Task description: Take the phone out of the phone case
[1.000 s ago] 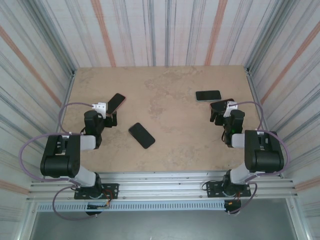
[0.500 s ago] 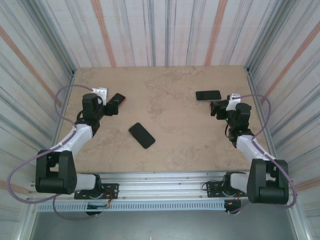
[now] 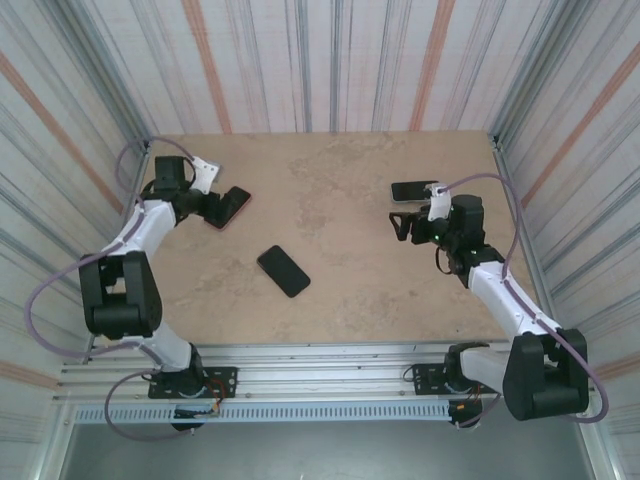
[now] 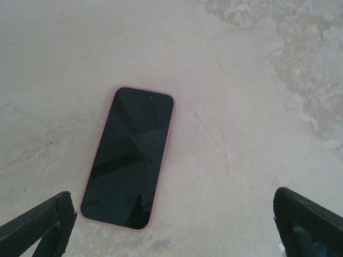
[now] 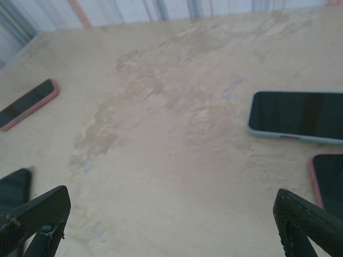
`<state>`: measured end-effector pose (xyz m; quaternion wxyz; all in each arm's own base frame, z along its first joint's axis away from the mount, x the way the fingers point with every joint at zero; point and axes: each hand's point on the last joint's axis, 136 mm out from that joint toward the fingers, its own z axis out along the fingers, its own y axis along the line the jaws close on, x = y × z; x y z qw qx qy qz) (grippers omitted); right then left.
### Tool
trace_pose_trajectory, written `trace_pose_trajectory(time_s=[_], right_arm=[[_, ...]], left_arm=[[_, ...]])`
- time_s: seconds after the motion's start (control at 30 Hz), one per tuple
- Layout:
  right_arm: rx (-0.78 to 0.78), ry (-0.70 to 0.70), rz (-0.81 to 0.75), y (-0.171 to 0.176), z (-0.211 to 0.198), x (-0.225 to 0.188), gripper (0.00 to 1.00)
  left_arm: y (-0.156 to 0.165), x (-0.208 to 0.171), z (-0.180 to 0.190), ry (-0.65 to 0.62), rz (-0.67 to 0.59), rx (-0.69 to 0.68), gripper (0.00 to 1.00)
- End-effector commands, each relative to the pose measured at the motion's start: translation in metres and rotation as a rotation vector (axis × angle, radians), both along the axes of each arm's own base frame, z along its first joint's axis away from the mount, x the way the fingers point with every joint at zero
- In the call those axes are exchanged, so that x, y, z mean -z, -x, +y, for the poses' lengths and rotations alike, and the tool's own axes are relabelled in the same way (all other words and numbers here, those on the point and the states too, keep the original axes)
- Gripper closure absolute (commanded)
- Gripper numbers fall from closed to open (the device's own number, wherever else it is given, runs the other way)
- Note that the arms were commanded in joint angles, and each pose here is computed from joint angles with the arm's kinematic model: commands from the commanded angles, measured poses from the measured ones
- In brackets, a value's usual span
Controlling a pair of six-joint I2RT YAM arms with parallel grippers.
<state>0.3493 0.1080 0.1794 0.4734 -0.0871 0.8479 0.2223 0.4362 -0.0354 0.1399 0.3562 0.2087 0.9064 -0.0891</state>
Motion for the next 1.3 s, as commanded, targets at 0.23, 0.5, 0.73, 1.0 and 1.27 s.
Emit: trace_pose_trajectory(time_s=[0.23, 0.5, 0.73, 1.0, 1.27], right_arm=[[-0.139, -0.021, 0.105, 0.02, 0.055, -0.008, 0.01], [-0.184, -0.009, 0.113, 0.027, 0.079, -0.011, 0.01], [-0.2, 0.007, 0.139, 0.033, 0.08, -0.008, 0.01], [-0.207, 0.021, 0.169, 0.041, 0.078, 0.001, 0.01], [-0.203, 0.026, 0.19, 0.046, 0.076, 0.009, 0.01]], left_arm=[[-0.017, 0.041, 0.006, -0.107, 0.131, 0.148, 0.01], [-0.035, 0.069, 0.007, -0.176, 0.188, 0.173, 0.01], [-0.046, 0.089, 0.007, -0.206, 0.222, 0.176, 0.01], [-0.056, 0.104, 0.015, -0.25, 0.254, 0.162, 0.01], [-0.056, 0.114, 0.008, -0.225, 0.284, 0.185, 0.02]])
